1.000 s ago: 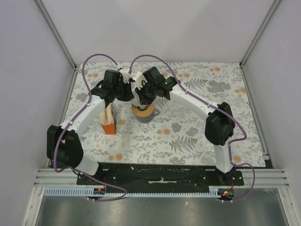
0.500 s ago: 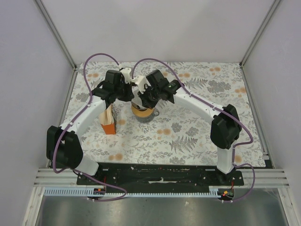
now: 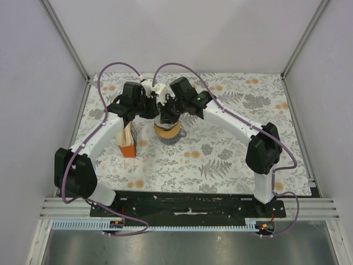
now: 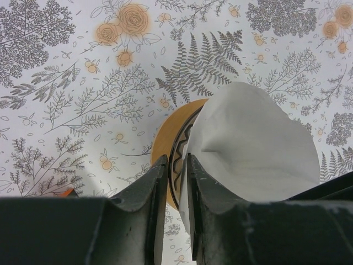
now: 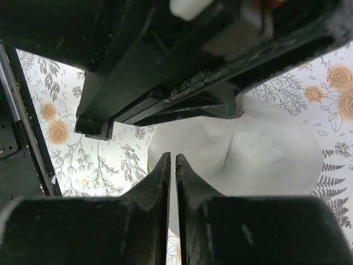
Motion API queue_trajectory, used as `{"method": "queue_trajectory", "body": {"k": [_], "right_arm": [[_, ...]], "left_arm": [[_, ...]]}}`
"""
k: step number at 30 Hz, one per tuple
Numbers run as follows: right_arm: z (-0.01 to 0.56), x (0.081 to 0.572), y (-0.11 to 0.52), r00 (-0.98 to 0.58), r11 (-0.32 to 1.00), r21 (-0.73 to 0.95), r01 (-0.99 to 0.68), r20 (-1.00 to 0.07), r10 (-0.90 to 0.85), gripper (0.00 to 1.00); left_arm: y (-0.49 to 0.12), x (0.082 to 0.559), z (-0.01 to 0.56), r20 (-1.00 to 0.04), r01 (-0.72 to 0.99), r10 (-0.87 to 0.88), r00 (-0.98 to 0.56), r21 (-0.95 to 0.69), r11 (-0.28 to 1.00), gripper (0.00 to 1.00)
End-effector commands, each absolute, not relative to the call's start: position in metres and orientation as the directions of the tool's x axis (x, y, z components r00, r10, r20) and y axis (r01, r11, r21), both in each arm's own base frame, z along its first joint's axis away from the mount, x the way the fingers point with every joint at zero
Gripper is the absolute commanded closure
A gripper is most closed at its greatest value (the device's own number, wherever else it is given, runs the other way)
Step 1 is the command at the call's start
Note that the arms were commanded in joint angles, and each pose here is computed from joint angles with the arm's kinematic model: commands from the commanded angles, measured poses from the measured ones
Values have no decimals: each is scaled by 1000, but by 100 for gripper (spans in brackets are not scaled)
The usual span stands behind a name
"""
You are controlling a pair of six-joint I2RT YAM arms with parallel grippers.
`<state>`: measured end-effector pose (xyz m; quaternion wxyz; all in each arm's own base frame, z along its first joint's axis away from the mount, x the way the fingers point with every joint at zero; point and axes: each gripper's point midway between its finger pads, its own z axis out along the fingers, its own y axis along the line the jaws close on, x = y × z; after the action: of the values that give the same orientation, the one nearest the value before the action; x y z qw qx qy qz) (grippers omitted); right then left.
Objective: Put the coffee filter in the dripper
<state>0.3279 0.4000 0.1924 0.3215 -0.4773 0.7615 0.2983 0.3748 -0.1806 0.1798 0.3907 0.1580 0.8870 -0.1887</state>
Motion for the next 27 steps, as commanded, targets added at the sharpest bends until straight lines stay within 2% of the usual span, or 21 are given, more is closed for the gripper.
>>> {"method": "queue_trajectory", "body": {"k": [1,10,15,18,25,27], "right_arm": [[195,331,411,-338,354,165,-921,-789,-513,88],[188,306,396,-329,303,186,-935,-773,-542,96],[184,300,393,-330,289,196,-937,-768,-549,96],[189,305,394,-330,308,183,-934,-773,-541,90],[227,324,396,-281,355,104,-929,-823,-494,71],[234,329,393,-277,380,85,-921,-829,-486,69]], "left_arm": [[-185,376,195,-793,471,141,-593,-199,859,74],[-178,381,191,-791,443,151,-593,-164,882,78],[-180,380,195,-796,452,149,-587,-170,875,78],[-182,378,196,-797,465,150,-585,-178,867,76],[-186,375,209,-815,492,146,-561,-186,850,59],[-187,373,212,-819,500,146,-555,-189,845,56]]}}
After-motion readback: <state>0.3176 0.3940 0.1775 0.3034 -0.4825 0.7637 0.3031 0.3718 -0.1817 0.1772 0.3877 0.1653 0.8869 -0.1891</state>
